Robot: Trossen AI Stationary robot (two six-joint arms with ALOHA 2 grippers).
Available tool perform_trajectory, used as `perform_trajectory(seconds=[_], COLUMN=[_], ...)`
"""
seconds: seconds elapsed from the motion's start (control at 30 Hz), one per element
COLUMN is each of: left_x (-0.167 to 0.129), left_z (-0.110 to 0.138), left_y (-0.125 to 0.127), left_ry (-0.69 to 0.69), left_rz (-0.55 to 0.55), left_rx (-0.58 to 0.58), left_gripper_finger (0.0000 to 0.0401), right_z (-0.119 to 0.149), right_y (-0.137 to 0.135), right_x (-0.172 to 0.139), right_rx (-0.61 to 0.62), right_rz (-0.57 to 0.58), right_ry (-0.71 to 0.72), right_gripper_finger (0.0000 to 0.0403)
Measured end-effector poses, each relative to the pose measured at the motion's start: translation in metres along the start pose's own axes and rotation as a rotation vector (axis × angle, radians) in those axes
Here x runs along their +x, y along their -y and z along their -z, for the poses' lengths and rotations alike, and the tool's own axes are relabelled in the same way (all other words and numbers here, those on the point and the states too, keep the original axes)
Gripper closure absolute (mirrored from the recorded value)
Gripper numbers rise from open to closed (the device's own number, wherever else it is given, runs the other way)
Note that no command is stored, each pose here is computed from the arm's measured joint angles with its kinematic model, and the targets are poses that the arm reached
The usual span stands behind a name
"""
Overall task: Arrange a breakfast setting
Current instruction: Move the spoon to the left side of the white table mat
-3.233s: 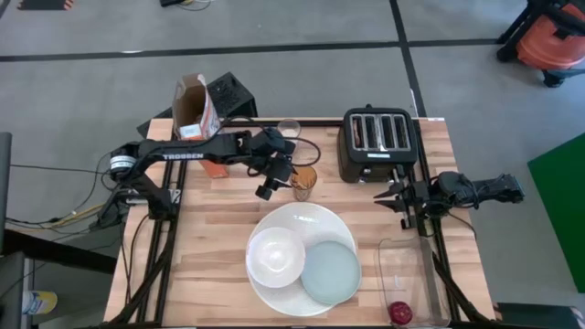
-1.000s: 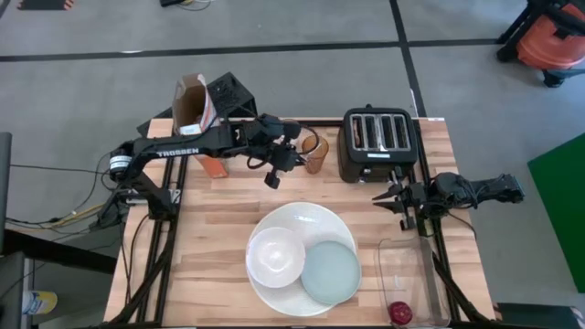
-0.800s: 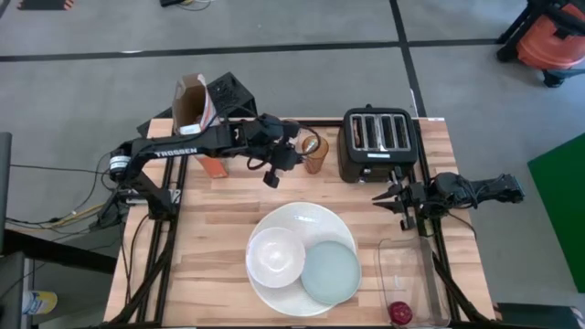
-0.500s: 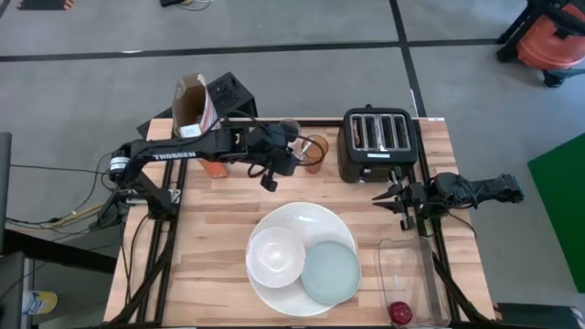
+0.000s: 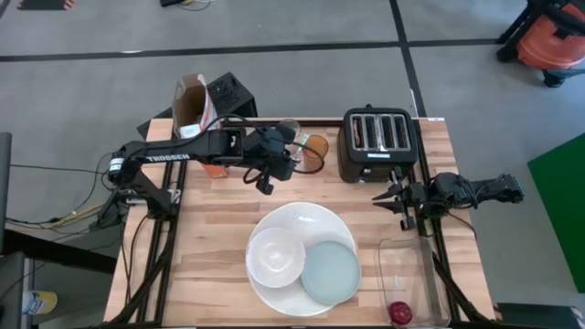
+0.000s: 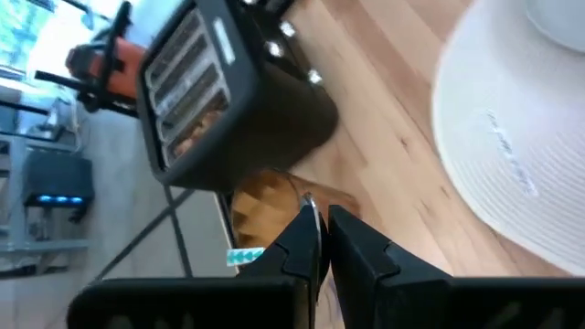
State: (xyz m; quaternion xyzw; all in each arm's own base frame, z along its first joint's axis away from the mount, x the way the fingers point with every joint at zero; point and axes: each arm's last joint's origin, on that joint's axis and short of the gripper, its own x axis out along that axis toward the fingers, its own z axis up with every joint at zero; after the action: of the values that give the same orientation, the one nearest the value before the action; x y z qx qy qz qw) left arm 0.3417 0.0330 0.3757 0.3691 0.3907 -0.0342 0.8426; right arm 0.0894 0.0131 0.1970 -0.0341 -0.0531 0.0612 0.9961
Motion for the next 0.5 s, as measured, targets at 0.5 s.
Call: perform_trajectory(seconds=[0.5], left_x=[-0.033], left_z=[-0.025], left_y=[0.056], left_ry=[-0.206], left_rz=[0.098], left_rx=[-0.035], left_gripper_finger=[0.0399], right_z=[0.000], right_y=[0.000], right_x=[0.000], right_rx=[0.000], right_rz=[0.001], right_ry=[-0.003], right_gripper_finger=[0.0327])
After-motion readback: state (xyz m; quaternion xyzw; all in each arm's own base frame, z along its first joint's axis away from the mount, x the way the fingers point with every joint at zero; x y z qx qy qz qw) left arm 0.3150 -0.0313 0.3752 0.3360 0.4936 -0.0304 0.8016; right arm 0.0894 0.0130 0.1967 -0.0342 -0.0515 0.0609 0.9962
